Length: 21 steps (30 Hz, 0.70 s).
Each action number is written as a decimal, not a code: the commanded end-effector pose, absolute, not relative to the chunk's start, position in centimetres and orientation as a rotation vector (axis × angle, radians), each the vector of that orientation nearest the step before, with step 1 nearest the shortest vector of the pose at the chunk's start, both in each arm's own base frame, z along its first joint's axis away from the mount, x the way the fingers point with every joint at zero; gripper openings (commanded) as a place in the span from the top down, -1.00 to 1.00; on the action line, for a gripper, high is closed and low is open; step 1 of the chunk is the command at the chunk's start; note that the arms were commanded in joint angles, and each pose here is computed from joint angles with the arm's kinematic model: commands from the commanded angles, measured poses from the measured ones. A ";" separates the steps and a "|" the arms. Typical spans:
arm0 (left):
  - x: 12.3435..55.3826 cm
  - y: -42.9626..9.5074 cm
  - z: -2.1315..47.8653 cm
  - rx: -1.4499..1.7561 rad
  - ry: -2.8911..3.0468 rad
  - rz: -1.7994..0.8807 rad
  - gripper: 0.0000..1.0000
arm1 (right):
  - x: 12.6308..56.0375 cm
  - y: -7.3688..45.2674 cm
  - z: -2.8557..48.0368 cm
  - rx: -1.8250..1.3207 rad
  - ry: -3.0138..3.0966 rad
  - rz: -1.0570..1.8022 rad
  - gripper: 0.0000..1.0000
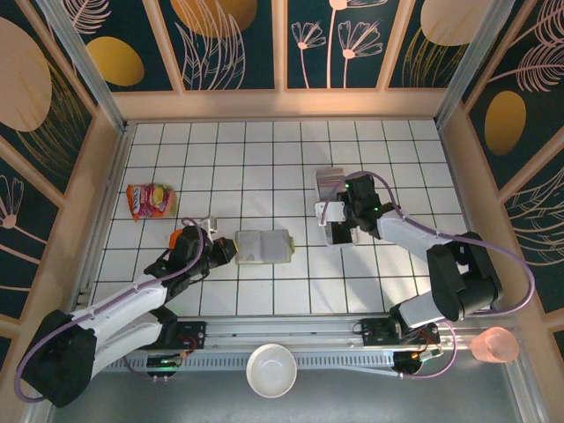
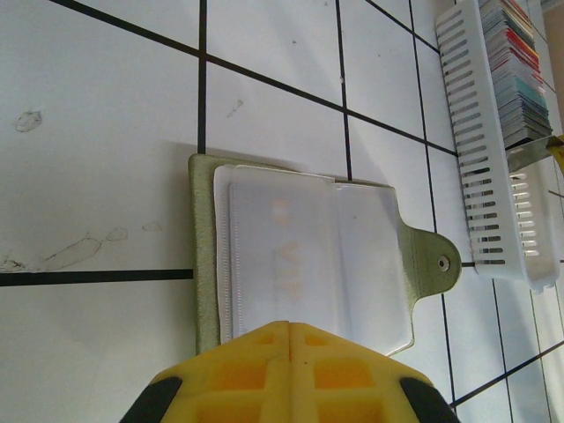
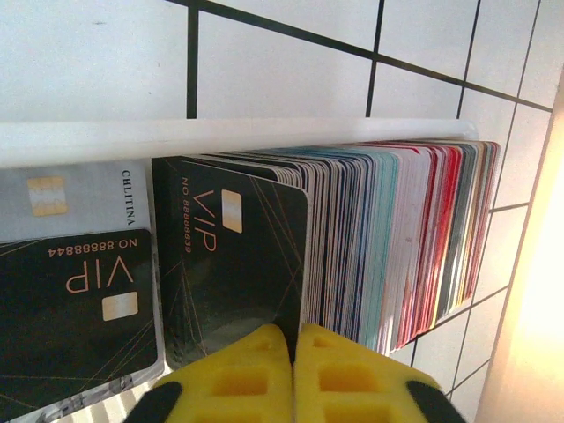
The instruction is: Put the credit cards into the card holder
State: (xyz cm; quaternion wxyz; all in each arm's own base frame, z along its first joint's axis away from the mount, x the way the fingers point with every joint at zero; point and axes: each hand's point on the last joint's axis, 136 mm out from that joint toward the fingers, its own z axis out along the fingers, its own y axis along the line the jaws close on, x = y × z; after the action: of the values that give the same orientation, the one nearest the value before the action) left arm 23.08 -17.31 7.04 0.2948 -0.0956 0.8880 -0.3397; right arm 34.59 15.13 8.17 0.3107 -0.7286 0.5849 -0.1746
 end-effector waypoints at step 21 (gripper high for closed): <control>23.2 -17.7 7.5 -0.252 2.344 -0.948 1.00 | 30.1 18.1 15.8 -1.657 1.803 -0.101 1.00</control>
State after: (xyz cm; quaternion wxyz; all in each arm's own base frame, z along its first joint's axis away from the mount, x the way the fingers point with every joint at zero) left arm 22.94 -17.52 7.06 0.2909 -0.0937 0.8870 -0.3461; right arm 31.23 16.69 12.64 0.3123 -0.6980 0.6363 -0.1016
